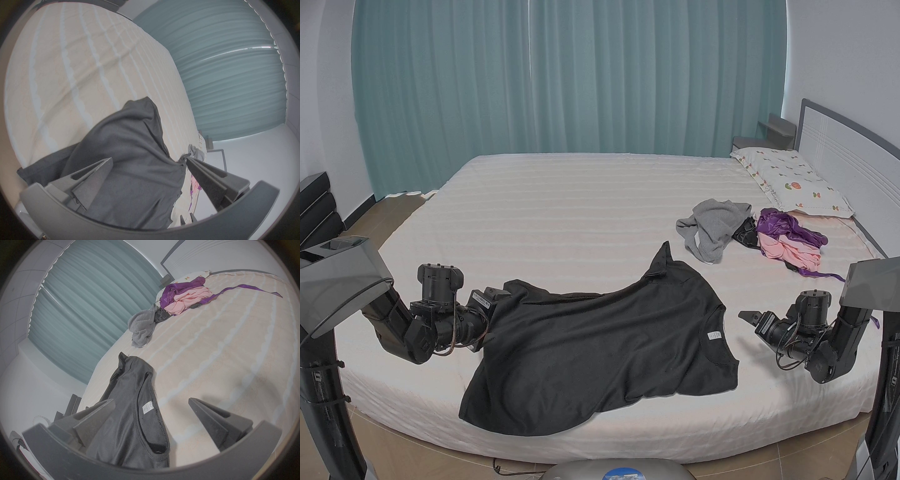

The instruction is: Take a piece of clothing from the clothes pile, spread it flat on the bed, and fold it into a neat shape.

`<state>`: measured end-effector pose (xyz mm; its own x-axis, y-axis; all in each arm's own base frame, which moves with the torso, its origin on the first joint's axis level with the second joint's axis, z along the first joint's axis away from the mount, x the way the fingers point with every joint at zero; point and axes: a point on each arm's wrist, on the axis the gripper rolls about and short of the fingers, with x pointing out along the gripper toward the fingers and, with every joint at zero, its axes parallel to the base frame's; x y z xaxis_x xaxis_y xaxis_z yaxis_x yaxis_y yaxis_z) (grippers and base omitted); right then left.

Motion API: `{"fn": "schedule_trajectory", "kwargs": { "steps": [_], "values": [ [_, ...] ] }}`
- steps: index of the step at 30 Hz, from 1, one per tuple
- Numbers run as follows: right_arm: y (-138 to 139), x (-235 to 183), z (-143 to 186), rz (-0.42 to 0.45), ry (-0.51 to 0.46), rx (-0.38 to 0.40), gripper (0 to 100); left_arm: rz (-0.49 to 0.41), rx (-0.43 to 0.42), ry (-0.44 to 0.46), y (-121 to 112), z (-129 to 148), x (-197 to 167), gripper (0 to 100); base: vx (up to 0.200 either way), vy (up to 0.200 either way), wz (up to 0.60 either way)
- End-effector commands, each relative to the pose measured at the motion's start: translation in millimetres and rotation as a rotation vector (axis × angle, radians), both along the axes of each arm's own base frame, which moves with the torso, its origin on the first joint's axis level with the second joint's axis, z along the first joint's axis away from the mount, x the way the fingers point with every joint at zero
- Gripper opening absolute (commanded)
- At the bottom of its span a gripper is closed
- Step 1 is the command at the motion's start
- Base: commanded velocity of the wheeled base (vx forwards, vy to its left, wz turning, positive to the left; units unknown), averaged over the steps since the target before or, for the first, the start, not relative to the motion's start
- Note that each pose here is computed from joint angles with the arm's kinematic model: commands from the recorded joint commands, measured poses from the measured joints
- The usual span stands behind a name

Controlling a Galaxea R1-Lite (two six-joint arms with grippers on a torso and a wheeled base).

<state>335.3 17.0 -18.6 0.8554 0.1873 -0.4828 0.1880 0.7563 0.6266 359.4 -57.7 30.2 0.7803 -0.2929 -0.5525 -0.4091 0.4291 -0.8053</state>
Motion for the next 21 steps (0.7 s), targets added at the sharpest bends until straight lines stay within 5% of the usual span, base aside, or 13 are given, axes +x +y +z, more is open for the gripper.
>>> {"fn": "schedule_trajectory", "kwargs": {
  "steps": [1,5,21],
  "values": [
    [0,0,-1,0.001,0.002,0.0,100,0.008,-0.004,-0.001,3,0,2,100,0.2,0.0,0.0],
    [0,0,-1,0.001,0.002,0.0,100,0.0,-0.003,-0.005,0,0,3,100,0.2,0.0,0.0],
    [1,1,-4,0.002,0.008,-0.001,100,0.037,0.001,-0.075,10,-1,38,100,0.0,0.0,0.0]
  ]
}}
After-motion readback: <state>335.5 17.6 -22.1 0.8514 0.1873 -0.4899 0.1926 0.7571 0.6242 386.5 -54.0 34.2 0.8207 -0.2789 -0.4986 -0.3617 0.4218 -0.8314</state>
